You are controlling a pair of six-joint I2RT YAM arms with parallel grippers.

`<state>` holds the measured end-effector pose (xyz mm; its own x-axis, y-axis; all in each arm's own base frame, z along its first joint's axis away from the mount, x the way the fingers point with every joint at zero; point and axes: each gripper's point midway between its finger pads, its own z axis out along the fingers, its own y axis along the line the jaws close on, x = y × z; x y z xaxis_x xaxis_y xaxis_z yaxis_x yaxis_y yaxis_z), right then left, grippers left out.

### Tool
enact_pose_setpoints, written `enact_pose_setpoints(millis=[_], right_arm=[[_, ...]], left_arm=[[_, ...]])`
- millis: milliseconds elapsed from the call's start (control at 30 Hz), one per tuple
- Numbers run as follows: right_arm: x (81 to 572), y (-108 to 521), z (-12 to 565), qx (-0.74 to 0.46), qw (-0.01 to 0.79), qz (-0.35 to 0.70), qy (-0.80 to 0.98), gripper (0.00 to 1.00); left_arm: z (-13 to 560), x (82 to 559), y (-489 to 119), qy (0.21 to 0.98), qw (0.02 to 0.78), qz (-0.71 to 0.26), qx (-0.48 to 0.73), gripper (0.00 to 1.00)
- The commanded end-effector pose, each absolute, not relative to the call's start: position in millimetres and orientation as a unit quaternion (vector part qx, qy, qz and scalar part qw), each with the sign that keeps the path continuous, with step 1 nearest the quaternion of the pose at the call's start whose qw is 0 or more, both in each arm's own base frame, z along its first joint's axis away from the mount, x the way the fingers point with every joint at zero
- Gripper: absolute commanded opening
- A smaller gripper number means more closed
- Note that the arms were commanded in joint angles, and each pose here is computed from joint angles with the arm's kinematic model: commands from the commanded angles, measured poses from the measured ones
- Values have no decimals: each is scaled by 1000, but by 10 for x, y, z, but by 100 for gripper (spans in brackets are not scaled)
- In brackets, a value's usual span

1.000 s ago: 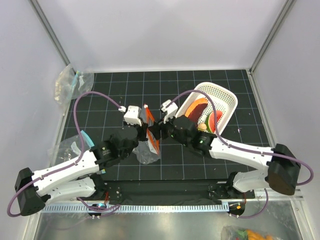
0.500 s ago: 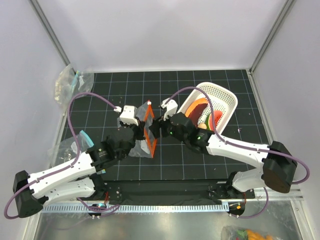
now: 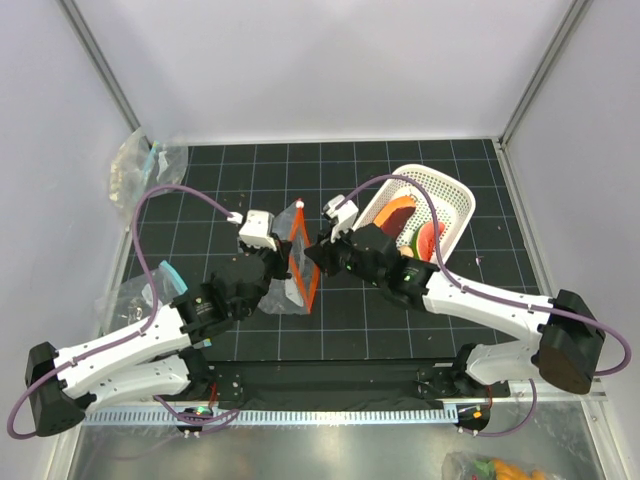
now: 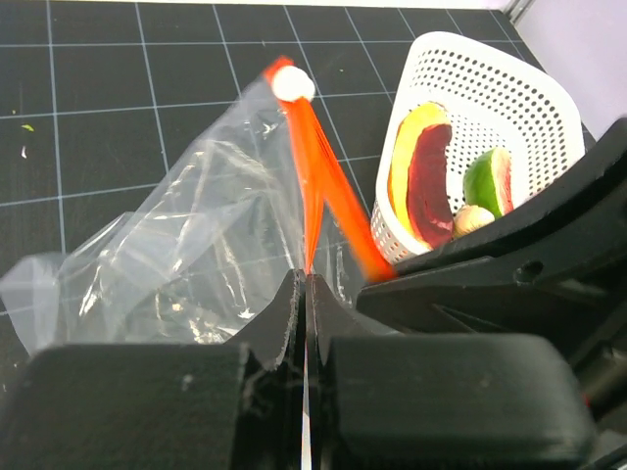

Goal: Place the food in the zip-top bag and seal the zipper
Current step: Open the zipper of the food storage bag.

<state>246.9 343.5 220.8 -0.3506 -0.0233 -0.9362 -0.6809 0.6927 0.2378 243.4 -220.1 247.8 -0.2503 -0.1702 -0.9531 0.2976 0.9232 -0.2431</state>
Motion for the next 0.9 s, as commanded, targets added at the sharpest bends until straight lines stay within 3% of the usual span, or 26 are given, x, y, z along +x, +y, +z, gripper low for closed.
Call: enact_pose_setpoints(millis=[0, 67, 100, 133, 167, 267, 400, 633, 833, 867], right_arm=[[2372, 3599, 2362, -256, 520, 363, 730, 12], [2423, 3555, 2339, -242, 526, 351, 736, 1], [2451, 3512, 2380, -231, 536, 347, 735, 1], [2516, 3444, 2386, -212, 548, 332, 738, 1], [2531, 3407, 2388, -205, 557, 329, 734, 1], [2605, 3247, 2449, -171, 587, 314, 727, 1], [2616, 3160, 2481, -150, 604, 314, 717, 1], [2578, 3190, 2515, -149, 611, 336, 701, 1], [2571, 3206, 2515, -153, 610, 339, 700, 1], [2566, 3210, 2518, -153, 610, 340, 699, 1]], left_arm=[[2576, 2438, -2278, 755, 619, -211, 41, 0], [2552, 2443, -2280, 757, 618, -209, 41, 2], [2535, 2440, -2289, 758, 616, -209, 42, 7], [2517, 2446, -2298, 760, 614, -209, 41, 17], [2510, 2442, -2317, 761, 612, -212, 42, 42], [2485, 2402, -2420, 765, 598, -235, 50, 71], [2437, 2368, -2577, 767, 583, -262, 64, 78], [2296, 2389, -2792, 785, 555, -262, 88, 80], [2285, 2376, -2818, 786, 550, -265, 91, 76], [2286, 2374, -2818, 786, 550, -266, 92, 71]])
